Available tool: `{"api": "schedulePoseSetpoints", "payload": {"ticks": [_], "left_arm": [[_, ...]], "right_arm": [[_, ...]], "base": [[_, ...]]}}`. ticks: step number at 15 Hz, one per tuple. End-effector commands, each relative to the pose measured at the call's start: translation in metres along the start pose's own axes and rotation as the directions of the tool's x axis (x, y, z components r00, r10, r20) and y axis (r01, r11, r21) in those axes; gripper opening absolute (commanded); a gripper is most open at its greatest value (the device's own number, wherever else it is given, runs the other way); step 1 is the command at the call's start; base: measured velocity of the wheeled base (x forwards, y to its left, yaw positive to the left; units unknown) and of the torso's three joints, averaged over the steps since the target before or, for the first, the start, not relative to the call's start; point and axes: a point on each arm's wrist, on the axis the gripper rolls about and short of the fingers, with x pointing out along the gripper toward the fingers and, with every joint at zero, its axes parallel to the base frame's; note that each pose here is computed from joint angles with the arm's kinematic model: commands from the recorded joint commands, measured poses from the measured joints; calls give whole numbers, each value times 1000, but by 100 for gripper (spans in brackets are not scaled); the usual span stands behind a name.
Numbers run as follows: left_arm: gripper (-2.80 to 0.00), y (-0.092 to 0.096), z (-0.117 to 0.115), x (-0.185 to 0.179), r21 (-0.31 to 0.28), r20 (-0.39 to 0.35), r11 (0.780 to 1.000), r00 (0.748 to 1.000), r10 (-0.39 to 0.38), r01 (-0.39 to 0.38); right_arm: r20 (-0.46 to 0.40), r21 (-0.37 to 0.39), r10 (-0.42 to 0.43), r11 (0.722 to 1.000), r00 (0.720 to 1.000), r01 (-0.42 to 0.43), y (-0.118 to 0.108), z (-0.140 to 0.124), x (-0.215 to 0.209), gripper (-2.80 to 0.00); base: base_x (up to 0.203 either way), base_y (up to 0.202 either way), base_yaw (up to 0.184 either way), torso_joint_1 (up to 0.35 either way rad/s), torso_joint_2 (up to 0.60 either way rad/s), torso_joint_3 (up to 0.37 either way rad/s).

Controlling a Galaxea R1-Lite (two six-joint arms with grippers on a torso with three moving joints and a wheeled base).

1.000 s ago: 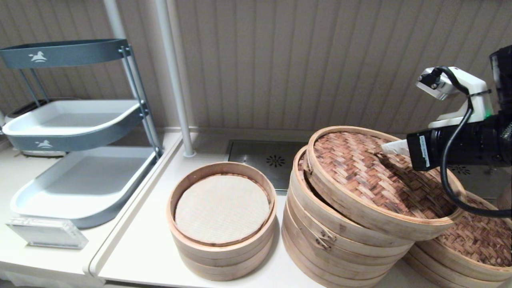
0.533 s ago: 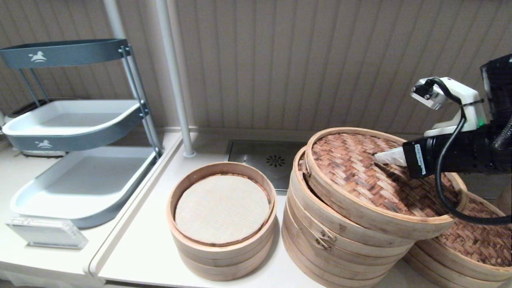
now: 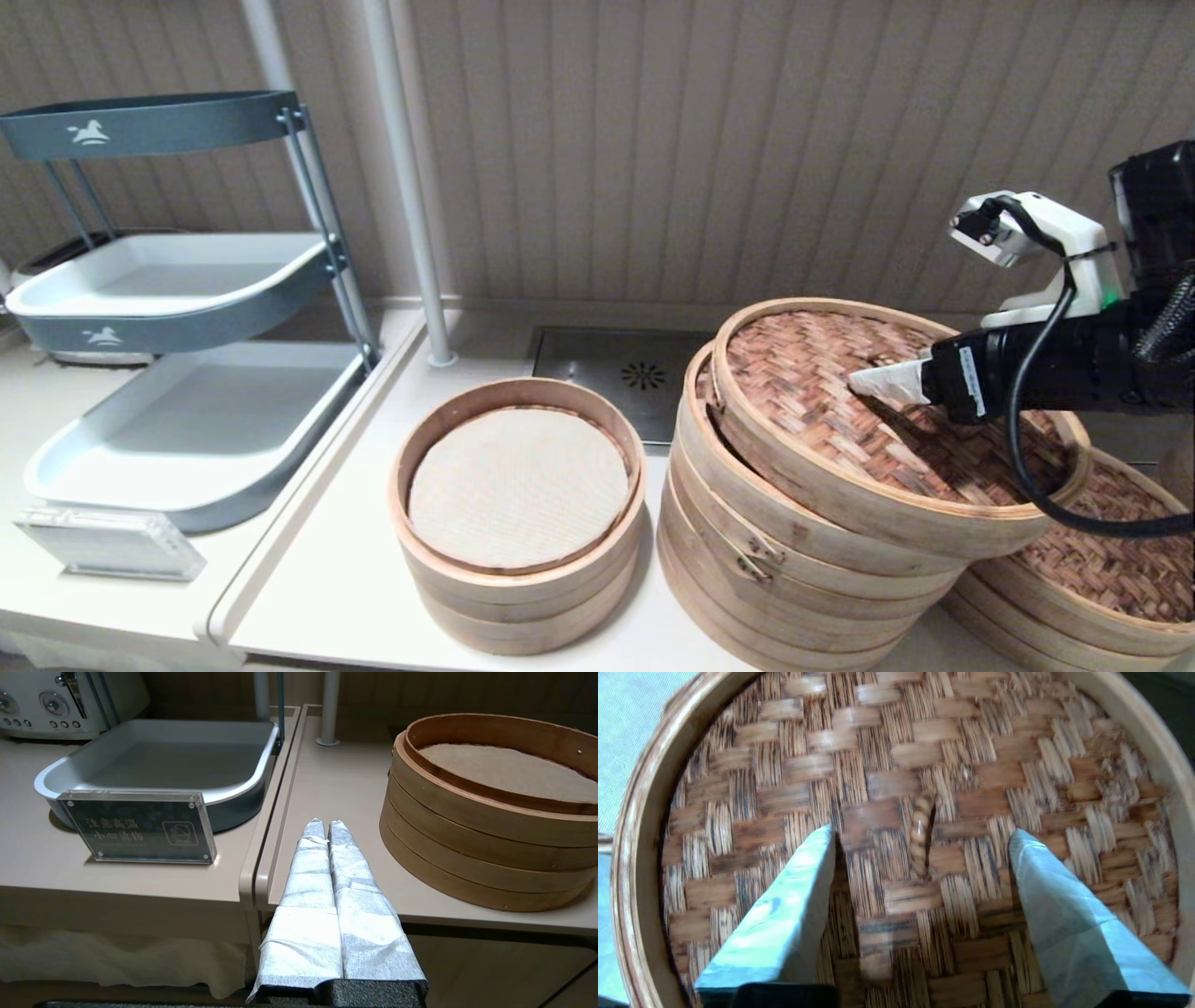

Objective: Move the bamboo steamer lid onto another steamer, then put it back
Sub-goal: Pick up the steamer

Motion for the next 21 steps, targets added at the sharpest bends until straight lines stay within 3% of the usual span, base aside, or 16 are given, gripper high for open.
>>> {"api": "schedulePoseSetpoints", "payload": {"ticks": [1, 9, 10, 17, 21], "left_arm": [[-280, 0, -7, 1, 0, -23, 1000, 1000, 2, -2], [-280, 0, -7, 1, -1, -23, 1000, 1000, 0, 0], [-280, 0, -7, 1, 0, -23, 1000, 1000, 1, -1], [-280, 0, -7, 1, 0, -22, 1000, 1000, 0, 0], [-280, 0, -7, 1, 0, -23, 1000, 1000, 2, -2]], "right_arm": [[-4, 1, -5, 1000, 1000, 5, -2, -1, 3, 0], [-15, 9, -35, 999, 999, 36, -10, -2, 5, 0], [-17, 11, -35, 999, 999, 35, -10, -2, 6, -280], [-59, 9, -19, 1000, 998, 19, -8, -15, 10, -280], [-14, -1, -7, 1000, 1000, 7, -5, -15, 16, -280]], "base": [[0, 0, 0, 0, 0, 0], [0, 0, 0, 0, 0, 0], [0, 0, 0, 0, 0, 0], [0, 0, 0, 0, 0, 0], [0, 0, 0, 0, 0, 0]]}}
